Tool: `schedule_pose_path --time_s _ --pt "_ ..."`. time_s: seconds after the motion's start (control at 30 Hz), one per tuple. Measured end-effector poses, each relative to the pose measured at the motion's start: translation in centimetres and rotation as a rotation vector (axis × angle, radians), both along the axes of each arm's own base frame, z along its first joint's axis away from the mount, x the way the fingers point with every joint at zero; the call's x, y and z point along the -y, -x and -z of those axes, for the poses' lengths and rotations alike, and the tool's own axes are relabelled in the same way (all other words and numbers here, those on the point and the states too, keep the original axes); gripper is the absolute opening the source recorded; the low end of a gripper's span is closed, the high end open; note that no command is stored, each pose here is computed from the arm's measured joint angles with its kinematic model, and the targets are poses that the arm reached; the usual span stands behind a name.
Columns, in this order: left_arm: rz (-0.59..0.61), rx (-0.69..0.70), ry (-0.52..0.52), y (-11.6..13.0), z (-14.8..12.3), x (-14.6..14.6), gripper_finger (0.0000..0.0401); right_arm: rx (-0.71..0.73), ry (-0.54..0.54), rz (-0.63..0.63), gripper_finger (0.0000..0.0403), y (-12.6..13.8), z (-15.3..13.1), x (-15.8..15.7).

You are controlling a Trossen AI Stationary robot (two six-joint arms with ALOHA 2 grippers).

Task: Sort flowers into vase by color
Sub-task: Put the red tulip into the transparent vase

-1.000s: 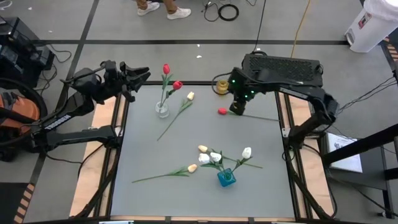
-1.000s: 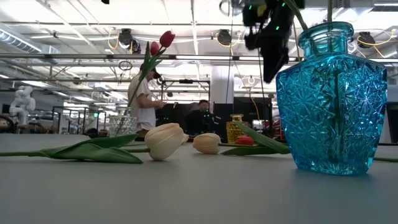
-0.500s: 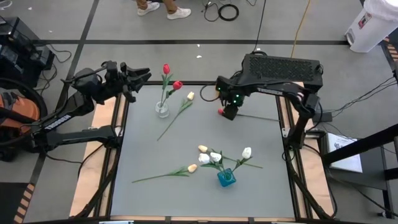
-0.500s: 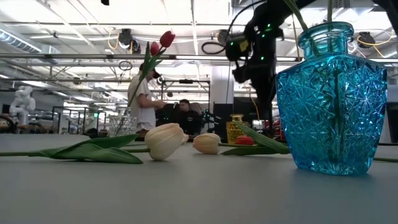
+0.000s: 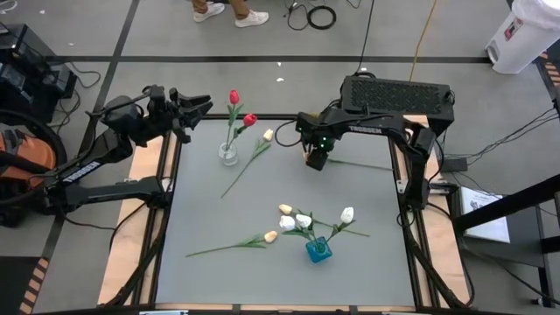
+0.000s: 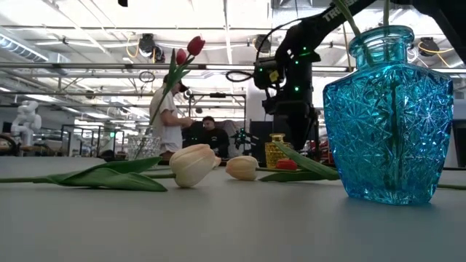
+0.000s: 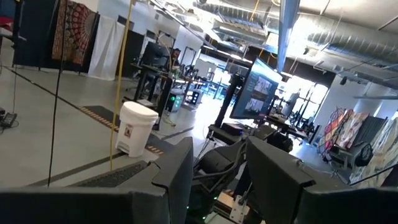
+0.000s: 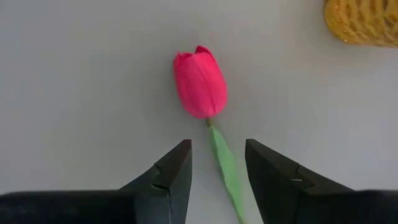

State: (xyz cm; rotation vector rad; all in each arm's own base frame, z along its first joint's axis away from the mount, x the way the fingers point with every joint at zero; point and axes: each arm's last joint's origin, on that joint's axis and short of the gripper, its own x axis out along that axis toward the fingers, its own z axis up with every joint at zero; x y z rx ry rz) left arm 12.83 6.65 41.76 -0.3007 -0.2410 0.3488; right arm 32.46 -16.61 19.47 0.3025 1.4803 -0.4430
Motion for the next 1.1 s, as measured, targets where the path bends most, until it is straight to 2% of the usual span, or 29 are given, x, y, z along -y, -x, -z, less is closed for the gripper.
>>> schedule_pose_path --time_s 0.33,0.77,0.97,1.1 --pt "0.0 0.0 0.0 0.0 0.0 0.0 0.0155 -0.035 0.025 -0.044 0.0141 -0.2 0.7 0.2" --pt "-0.039 0.003 0.009 0.0 0.0 -0.1 0.0155 -0.083 -0.01 0.03 0.0141 0.4 0.7 -0.1" --pt "-0.06 0.016 0.036 0.1 0.0 -0.2 0.0155 -0.091 -0.014 0.019 0.0141 0.3 0.9 -0.6" --pt "-0.061 0.026 0.06 0.1 0.0 -0.2 0.0155 -0.101 -0.02 0.005 0.0141 0.7 2.1 -1.0"
